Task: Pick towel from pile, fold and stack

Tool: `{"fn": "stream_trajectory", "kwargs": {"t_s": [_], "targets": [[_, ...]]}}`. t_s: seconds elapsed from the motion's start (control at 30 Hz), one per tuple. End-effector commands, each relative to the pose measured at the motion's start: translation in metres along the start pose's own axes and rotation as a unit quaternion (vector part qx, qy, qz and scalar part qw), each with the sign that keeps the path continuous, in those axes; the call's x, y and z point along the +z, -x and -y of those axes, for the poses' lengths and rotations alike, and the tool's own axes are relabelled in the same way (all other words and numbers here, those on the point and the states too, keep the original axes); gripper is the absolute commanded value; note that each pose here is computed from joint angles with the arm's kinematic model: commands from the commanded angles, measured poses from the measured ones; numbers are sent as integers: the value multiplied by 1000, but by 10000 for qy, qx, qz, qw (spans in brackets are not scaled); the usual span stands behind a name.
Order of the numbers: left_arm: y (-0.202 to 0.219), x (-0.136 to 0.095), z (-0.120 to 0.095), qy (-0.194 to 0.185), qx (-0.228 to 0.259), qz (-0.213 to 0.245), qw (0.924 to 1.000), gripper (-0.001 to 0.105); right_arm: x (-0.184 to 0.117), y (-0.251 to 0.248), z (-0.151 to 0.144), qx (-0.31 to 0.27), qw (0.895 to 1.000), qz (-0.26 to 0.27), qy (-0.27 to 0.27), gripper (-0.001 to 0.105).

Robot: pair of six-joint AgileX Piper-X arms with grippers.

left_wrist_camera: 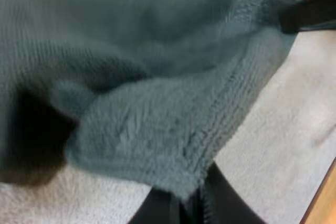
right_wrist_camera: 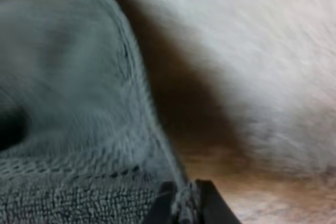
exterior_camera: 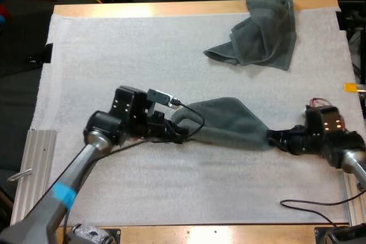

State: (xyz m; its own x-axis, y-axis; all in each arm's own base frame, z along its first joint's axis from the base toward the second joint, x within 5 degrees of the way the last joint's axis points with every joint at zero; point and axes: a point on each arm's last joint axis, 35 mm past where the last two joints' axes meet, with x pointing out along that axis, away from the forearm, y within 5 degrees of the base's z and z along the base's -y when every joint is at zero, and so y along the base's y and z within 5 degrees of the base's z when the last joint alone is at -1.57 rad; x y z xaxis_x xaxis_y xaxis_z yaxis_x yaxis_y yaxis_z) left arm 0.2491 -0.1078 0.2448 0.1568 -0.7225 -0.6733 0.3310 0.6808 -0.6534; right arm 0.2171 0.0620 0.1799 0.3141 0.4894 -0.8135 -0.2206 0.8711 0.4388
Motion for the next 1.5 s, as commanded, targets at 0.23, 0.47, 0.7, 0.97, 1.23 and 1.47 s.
{"fn": "stream_trajectory", "kwargs": {"t_s": [0.23,0.47,0.7,0.97,1.23,1.47], "targets": [[58,23,55,-424,68,248,9988,0,25,65,-56,0,9927,733,955,1],[98,13,86,-524,159,319,9980,0,39,102,-114,-316,9787,1053,1733,1],[134,-25,105,-779,413,466,9950,0,32,135,-156,-1073,9534,1050,2616,1],[155,-57,119,-867,343,416,9948,0,2,148,-190,-1379,9300,867,3295,1],[143,-70,133,-1057,492,-76,9932,0,-24,168,-202,-1777,9167,605,3527,1],[134,-82,143,-1127,930,-351,9886,0,-45,176,-202,-1956,9107,238,3630,1]]}}
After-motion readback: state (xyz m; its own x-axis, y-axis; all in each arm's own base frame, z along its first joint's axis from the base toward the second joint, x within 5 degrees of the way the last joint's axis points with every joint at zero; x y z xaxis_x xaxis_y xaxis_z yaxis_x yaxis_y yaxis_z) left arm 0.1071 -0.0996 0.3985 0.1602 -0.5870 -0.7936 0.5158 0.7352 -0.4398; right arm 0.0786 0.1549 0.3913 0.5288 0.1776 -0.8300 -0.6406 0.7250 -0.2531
